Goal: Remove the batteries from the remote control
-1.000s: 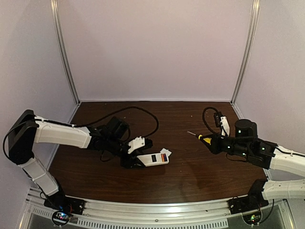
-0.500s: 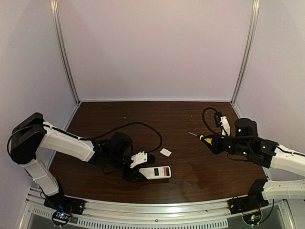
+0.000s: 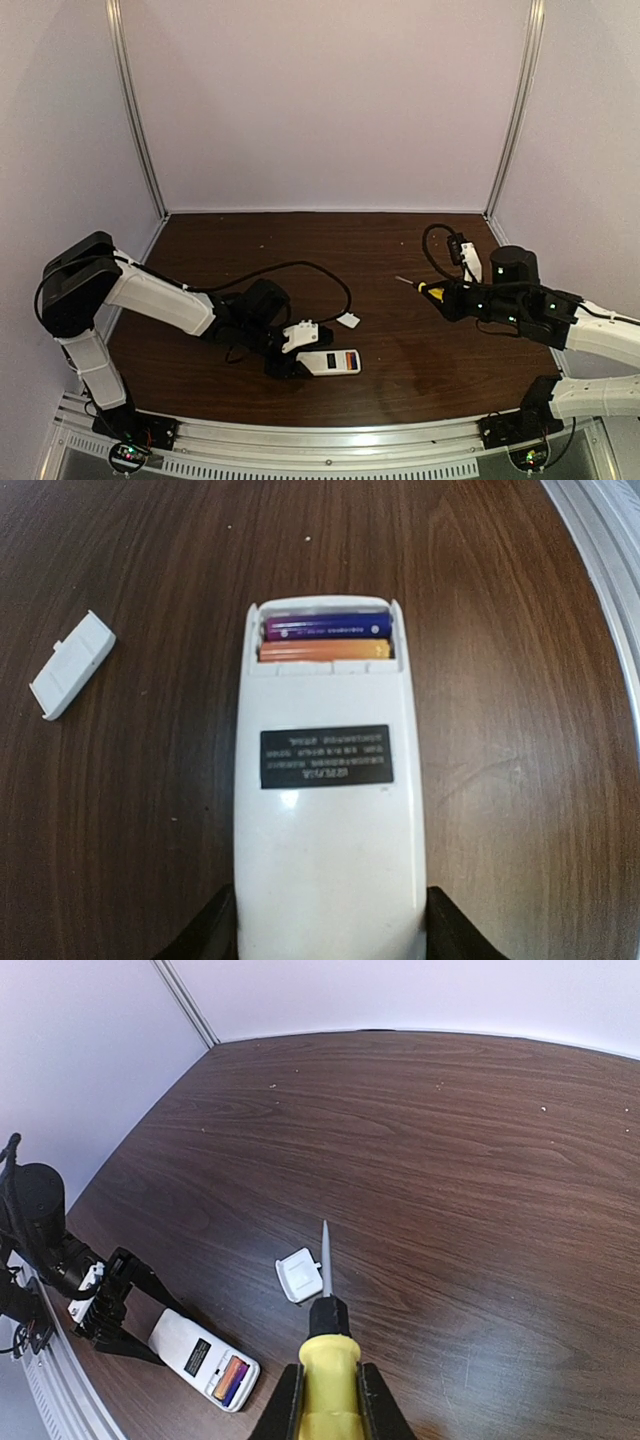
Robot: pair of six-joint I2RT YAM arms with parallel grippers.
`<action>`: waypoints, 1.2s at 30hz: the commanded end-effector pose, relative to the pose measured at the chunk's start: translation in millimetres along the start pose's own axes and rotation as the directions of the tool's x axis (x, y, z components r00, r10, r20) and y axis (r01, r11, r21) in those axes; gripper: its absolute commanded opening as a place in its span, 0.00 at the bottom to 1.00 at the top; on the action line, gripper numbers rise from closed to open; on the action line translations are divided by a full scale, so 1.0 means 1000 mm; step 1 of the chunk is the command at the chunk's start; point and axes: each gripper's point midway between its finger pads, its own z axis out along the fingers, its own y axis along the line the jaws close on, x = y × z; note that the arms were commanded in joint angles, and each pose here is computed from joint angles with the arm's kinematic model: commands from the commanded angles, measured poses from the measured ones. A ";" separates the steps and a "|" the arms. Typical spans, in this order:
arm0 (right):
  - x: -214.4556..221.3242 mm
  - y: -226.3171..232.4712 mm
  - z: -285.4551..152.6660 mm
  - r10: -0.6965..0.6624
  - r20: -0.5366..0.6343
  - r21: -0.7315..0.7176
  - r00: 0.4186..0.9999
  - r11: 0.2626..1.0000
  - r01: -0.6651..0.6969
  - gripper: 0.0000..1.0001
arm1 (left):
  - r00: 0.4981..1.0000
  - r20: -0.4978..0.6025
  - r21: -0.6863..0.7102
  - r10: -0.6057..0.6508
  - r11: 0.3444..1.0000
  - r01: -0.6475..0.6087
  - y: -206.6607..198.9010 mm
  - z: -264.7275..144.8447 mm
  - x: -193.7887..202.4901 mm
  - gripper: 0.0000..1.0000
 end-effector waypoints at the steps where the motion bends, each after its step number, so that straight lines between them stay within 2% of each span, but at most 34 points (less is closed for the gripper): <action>1: -0.012 0.001 0.000 -0.010 0.019 0.005 1.000 1.000 0.009 0.00 | 0.999 0.016 -0.017 0.036 0.999 -0.035 0.006 0.001 -0.011 0.60; 3: -0.012 0.001 0.001 -0.010 0.017 0.005 1.000 1.000 0.010 0.00 | 0.999 0.014 -0.015 0.034 0.999 -0.034 0.006 0.001 -0.010 0.80; 4: -0.012 0.001 0.001 -0.010 0.015 0.005 1.000 1.000 0.010 0.00 | 0.999 0.015 -0.016 0.034 0.999 -0.034 0.006 0.001 -0.011 0.96; 5: -0.012 0.001 0.002 -0.011 0.014 0.006 1.000 1.000 0.011 0.00 | 0.999 0.012 -0.017 0.033 0.999 -0.032 0.006 0.001 -0.010 0.97; 11: -0.012 0.001 0.006 -0.009 0.007 0.004 1.000 1.000 0.009 0.00 | 1.000 0.018 -0.027 0.006 1.000 -0.005 0.009 -0.002 -0.016 0.97; 15: -0.013 0.001 0.006 -0.007 0.008 0.006 1.000 1.000 0.007 0.00 | 0.999 0.040 -0.099 -0.011 0.995 0.015 0.022 -0.014 -0.028 0.97; 25: -0.017 0.002 0.008 0.001 0.013 0.004 1.000 1.000 -0.001 0.00 | 0.963 0.269 -0.304 0.018 0.950 0.067 0.049 -0.086 -0.088 0.98; 29: -0.018 0.003 0.010 0.006 0.016 -0.002 1.000 1.000 -0.005 0.00 | 0.937 0.349 -0.365 -0.014 0.919 0.149 0.058 -0.098 -0.085 0.97; 32: -0.018 0.003 0.011 0.007 0.014 -0.002 1.000 1.000 -0.007 0.00 | 0.926 0.376 -0.339 -0.038 0.924 0.176 0.058 -0.094 -0.081 0.97; 36: -0.017 0.002 0.011 0.006 0.011 0.002 1.000 1.000 -0.006 0.00 | 0.925 0.376 -0.248 -0.045 0.957 0.147 0.046 -0.083 -0.080 0.97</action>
